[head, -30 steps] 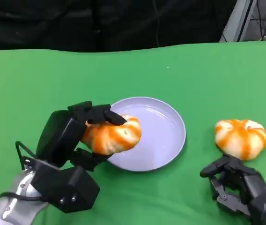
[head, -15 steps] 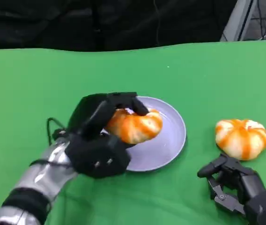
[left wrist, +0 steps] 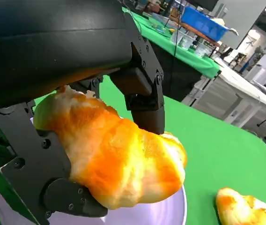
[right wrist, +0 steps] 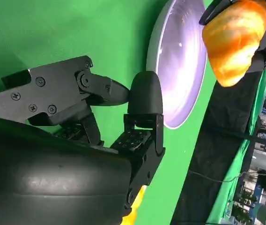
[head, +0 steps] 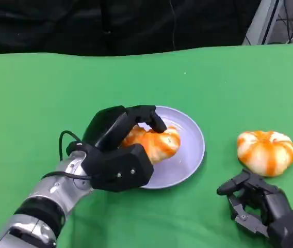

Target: Grasp the bread from the table and place it into the plate.

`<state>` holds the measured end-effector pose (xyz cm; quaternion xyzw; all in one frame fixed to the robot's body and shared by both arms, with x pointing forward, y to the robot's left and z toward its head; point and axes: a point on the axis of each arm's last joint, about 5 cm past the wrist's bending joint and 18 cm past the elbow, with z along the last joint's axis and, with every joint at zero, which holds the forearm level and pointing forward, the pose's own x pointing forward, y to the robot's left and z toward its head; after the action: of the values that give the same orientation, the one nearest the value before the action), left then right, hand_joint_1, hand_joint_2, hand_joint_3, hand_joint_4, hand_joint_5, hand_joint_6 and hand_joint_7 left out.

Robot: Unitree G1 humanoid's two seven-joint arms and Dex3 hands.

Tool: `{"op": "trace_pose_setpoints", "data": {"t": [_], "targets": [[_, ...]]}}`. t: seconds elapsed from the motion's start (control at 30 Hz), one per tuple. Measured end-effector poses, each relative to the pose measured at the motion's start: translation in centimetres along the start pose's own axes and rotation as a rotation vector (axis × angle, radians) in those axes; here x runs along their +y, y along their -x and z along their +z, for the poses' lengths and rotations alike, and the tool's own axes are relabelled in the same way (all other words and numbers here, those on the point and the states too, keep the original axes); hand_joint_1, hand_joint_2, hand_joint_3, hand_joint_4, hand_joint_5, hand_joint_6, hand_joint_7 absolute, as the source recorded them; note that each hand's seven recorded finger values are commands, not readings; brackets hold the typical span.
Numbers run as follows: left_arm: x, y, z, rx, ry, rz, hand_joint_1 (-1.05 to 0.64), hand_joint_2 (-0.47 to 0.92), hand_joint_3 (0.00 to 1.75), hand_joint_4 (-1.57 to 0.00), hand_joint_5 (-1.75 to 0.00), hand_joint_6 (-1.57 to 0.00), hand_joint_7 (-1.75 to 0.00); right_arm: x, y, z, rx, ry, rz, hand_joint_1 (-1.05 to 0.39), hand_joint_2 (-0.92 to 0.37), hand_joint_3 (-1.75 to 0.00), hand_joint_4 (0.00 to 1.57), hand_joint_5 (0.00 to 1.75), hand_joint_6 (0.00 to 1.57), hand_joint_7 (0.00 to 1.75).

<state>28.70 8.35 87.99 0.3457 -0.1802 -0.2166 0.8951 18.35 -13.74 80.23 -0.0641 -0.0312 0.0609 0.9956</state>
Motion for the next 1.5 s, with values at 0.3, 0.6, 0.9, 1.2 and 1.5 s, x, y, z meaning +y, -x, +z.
{"op": "trace_pose_setpoints", "data": {"t": [0.3, 0.6, 0.9, 1.2, 1.5], "targets": [[0.1, 0.0, -0.1, 0.008, -0.012, -0.016, -0.53, 0.92, 0.11, -0.69, -0.08, -0.69, -0.02, 0.06, 0.0, 0.0, 0.000, 0.000, 0.003, -0.16, -0.87, -0.61, 0.70, 1.75, 0.74, 1.23], [0.8, 0.0, -0.3, 0.014, -0.035, -0.087, -0.82, 0.92, 0.30, -0.46, 0.00, -0.45, 0.00, 0.02, 0.0, 0.0, 0.002, -0.006, 0.005, -0.14, -0.87, -0.61, 0.71, 1.75, 0.74, 1.25], [2.3, -0.6, -0.1, 0.022, -0.001, -0.150, -1.03, 0.92, 0.61, -0.21, 0.00, -0.27, 0.00, -0.03, -0.1, 0.0, 0.004, -0.010, 0.011, -0.15, -0.87, -0.61, 0.70, 1.75, 0.73, 1.26], [4.4, -0.1, -0.2, 0.015, 0.112, -0.193, -1.05, 0.92, 0.71, -0.16, -0.01, -0.23, -0.01, -0.07, -0.1, 0.0, 0.003, -0.010, 0.014, -0.16, -0.87, -0.59, 0.70, 1.75, 0.72, 1.26], [5.0, 2.6, -1.0, -0.072, 0.350, -0.068, -0.92, 0.92, 0.67, -0.28, -0.03, -0.30, -0.02, -0.11, -0.1, 0.0, 0.004, -0.008, 0.017, -0.17, -0.86, -0.59, 0.70, 1.75, 0.73, 1.25]]}}
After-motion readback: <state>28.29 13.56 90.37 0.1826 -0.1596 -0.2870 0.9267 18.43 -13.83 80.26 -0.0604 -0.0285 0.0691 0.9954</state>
